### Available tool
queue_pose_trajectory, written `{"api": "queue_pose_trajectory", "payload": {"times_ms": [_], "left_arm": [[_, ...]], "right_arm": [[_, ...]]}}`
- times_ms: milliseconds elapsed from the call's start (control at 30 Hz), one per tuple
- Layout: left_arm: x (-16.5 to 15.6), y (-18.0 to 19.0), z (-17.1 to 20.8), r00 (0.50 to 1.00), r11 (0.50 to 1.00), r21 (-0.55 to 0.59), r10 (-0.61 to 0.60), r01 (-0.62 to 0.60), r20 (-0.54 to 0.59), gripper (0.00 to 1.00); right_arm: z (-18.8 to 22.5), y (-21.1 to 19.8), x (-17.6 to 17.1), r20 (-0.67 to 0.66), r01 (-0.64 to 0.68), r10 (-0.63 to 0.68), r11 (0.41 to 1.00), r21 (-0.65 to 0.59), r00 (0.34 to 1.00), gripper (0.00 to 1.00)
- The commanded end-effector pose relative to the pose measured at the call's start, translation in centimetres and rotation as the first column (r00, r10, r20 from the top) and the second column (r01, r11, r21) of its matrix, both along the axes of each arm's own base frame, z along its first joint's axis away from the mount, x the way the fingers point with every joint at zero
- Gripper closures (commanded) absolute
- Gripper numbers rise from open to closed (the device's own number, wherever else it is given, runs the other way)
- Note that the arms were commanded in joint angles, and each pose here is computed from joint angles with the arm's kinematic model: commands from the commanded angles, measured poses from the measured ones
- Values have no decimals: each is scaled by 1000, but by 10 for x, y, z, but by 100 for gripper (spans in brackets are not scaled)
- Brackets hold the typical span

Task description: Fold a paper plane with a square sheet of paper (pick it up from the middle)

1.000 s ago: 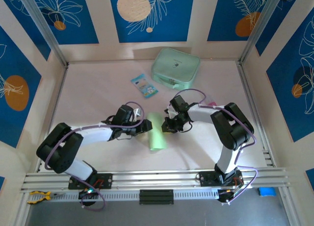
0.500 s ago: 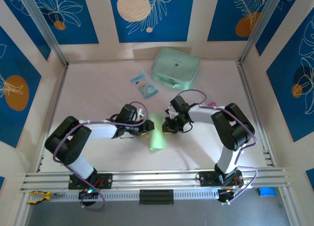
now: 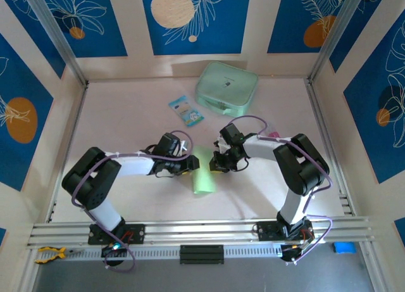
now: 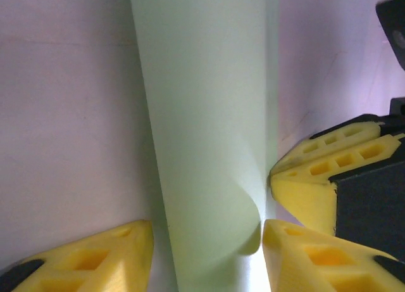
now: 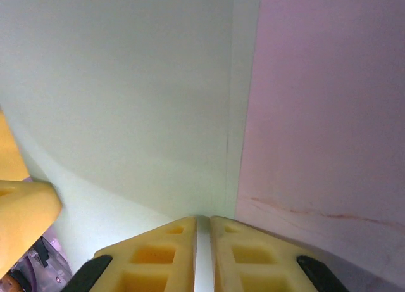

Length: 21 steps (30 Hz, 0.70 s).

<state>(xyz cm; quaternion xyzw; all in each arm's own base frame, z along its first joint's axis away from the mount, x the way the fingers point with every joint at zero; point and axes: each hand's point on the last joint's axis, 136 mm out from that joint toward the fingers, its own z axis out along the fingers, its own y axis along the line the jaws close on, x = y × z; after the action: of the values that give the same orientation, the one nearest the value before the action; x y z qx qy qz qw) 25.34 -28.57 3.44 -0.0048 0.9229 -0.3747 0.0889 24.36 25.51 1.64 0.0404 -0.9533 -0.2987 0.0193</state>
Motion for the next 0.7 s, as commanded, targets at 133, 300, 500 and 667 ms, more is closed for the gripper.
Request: {"api": "queue_pose_trajectory", "payload": {"times_ms": [133,300,500,667], "left_arm": [[-7,4,-6,999,998,48,-42,43,-18,48],[-14,-2,-9,994,998,15,-60,61,-87,55],[-5,0,-4,997,997,59,-51,55,-61,59],[3,4,-4,999,994,100,-41,44,-28,59]], "right_arm": [[4,-4,-3,-19,27,-28,999,-36,999,84],[10,-2,-3,-32,47,-48,998,-31,998,82],[56,9,14,48,67,-70,996,57,996,78],[92,-20,28,128,217,-232,969,120,964,79]]}}
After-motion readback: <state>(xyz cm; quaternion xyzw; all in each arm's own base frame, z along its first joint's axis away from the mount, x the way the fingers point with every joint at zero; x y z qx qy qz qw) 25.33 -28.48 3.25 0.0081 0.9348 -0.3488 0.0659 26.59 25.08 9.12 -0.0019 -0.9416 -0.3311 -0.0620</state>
